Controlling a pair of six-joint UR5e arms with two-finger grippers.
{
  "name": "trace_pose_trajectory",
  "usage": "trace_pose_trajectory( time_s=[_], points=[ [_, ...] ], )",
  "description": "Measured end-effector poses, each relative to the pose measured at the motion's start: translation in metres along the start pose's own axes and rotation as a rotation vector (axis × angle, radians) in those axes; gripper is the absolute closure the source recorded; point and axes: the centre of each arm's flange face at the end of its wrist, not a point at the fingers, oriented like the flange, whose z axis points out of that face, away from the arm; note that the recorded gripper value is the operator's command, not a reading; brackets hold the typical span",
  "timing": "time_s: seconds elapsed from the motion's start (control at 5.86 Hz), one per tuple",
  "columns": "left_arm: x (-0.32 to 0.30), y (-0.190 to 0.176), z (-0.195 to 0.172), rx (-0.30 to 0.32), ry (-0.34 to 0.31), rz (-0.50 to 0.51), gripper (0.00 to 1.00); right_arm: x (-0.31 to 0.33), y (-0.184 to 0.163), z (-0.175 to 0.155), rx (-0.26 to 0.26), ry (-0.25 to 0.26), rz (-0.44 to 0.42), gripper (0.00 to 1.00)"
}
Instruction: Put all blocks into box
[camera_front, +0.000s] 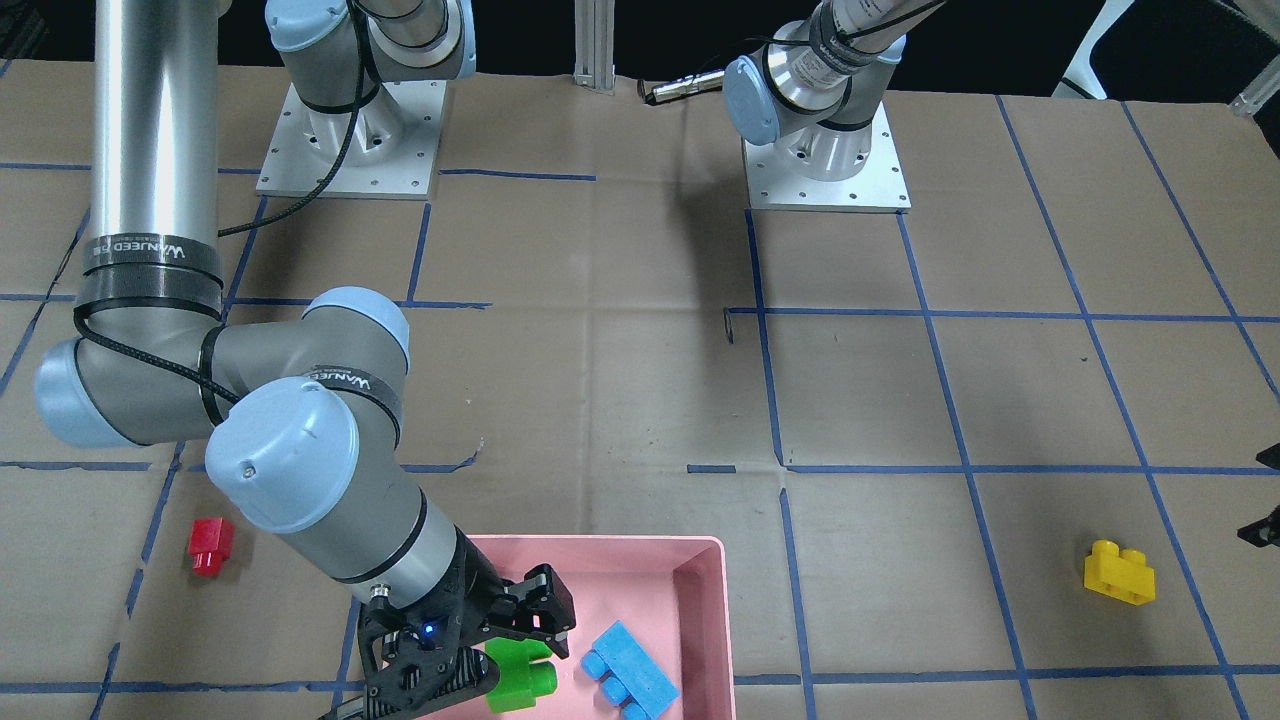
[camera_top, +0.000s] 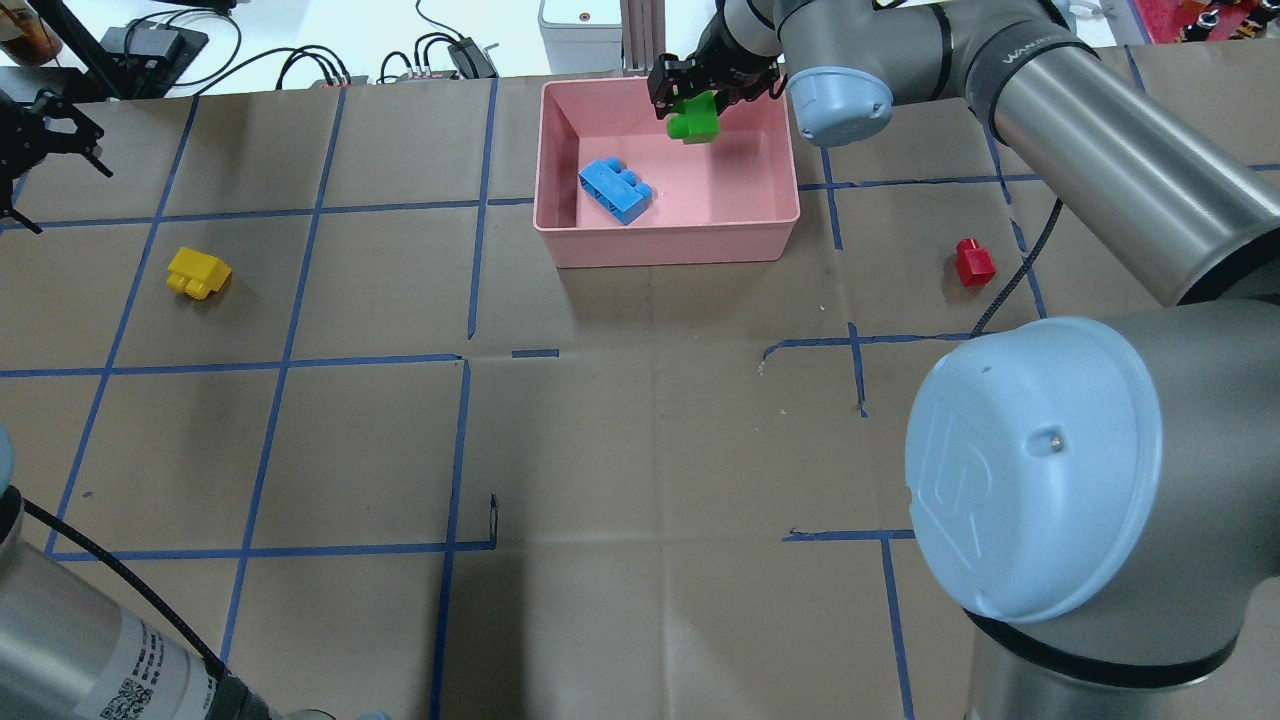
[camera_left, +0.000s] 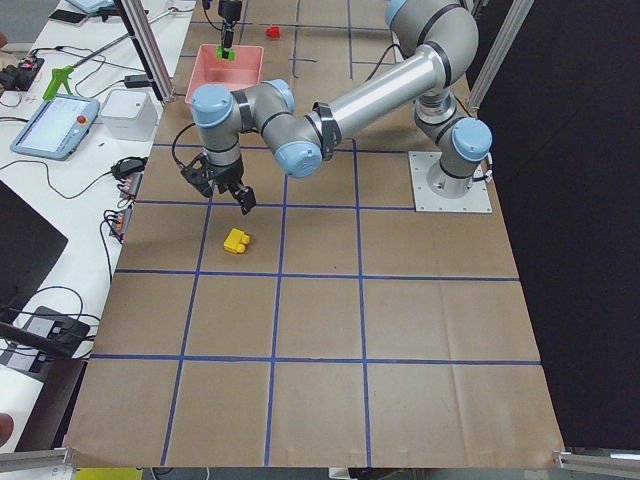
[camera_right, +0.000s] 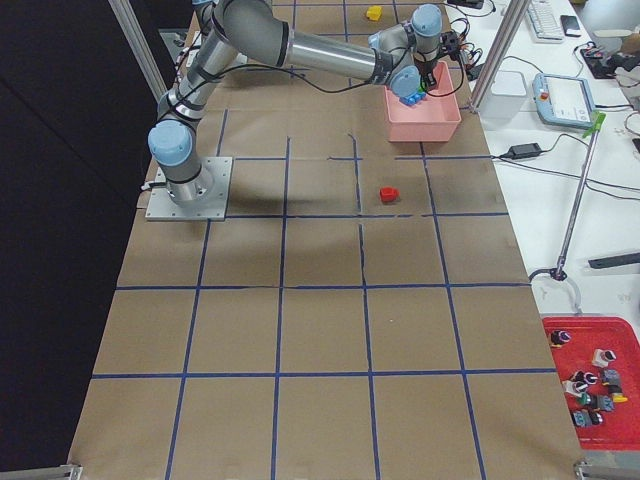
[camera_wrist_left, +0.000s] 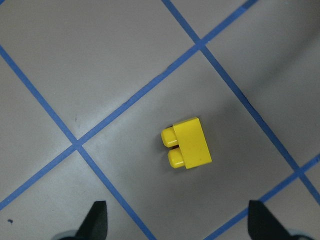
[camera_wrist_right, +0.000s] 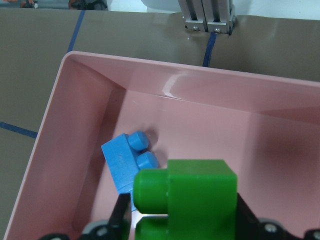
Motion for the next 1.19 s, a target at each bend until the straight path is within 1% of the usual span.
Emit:
trace_pose_trajectory(
  time_s=[0.17, 0.34, 0.51, 0.68, 0.85, 1.02, 1.19],
  points=[
    [0.004, -0.018, 0.029, -0.006, 0.003, -0.079, 0.0, 0.0, -0.001, -0.002, 0.005, 0.001, -0.005, 0.0],
    [0.011, -0.023, 0.061, -0.029, 0.019, -0.13, 0.0, 0.002, -0.002, -0.007, 0.008, 0.008, -0.009, 0.0],
    [0.018, -0.02, 0.091, -0.057, 0.039, -0.166, 0.0, 0.016, 0.001, -0.021, -0.019, 0.036, 0.013, 0.0],
    [0.024, -0.013, 0.12, -0.062, 0.049, -0.182, 0.0, 0.048, 0.009, -0.053, -0.098, 0.088, 0.061, 0.0],
    [0.025, -0.005, 0.148, -0.059, 0.055, -0.189, 0.0, 0.089, 0.024, -0.1, -0.192, 0.156, 0.085, 0.01],
    [0.023, 0.003, 0.169, -0.067, 0.053, -0.197, 0.0, 0.129, 0.046, -0.127, -0.263, 0.223, 0.099, 0.01],
    [0.02, 0.011, 0.18, -0.081, 0.045, -0.204, 0.0, 0.17, 0.071, -0.124, -0.284, 0.276, 0.13, 0.01]
  ],
)
